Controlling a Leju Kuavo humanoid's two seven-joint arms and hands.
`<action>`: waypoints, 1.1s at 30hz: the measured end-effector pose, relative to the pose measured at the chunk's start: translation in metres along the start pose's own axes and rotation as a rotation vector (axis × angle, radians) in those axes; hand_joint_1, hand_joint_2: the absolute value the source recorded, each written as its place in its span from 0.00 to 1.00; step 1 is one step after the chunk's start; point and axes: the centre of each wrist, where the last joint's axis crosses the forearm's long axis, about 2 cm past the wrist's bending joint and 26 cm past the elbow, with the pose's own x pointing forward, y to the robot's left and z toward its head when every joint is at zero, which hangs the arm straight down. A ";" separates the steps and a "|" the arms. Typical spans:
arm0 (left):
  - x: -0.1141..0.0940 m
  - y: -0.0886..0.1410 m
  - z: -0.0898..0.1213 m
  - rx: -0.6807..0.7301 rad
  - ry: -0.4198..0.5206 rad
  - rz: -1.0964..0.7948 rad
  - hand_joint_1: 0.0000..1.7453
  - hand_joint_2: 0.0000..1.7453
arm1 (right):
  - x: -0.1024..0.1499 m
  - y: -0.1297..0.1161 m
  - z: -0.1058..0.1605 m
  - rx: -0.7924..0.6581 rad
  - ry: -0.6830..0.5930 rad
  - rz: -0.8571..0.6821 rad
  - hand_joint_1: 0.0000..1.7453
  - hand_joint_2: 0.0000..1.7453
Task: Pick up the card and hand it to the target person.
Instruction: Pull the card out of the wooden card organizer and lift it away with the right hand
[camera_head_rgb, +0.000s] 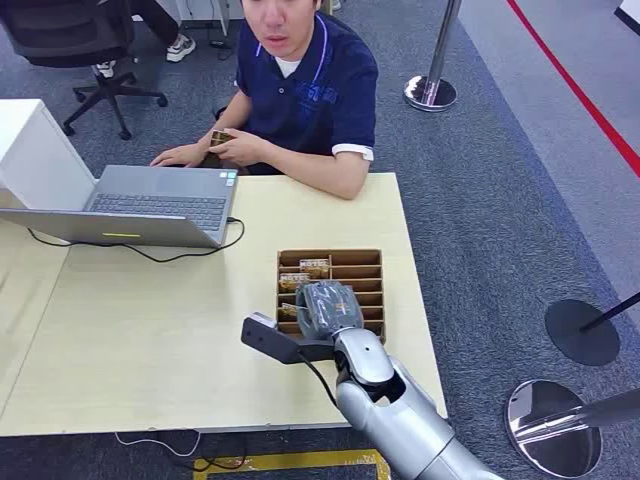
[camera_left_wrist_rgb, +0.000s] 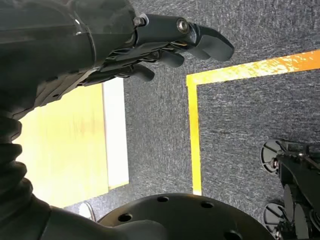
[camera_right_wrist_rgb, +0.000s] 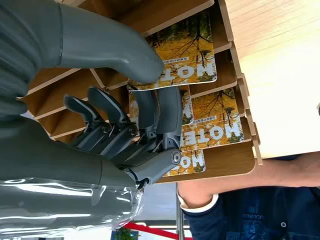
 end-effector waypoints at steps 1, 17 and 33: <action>0.000 0.000 0.000 0.000 -0.001 0.000 0.00 1.00 | 0.000 0.000 0.000 0.000 0.000 0.000 0.95 1.00; 0.002 0.008 -0.002 -0.079 -0.130 -0.046 0.00 1.00 | 0.000 0.000 0.000 0.004 -0.009 0.001 0.96 1.00; 0.002 0.009 -0.002 -0.078 -0.123 -0.044 0.00 1.00 | 0.003 0.000 -0.001 0.015 -0.029 -0.004 0.96 1.00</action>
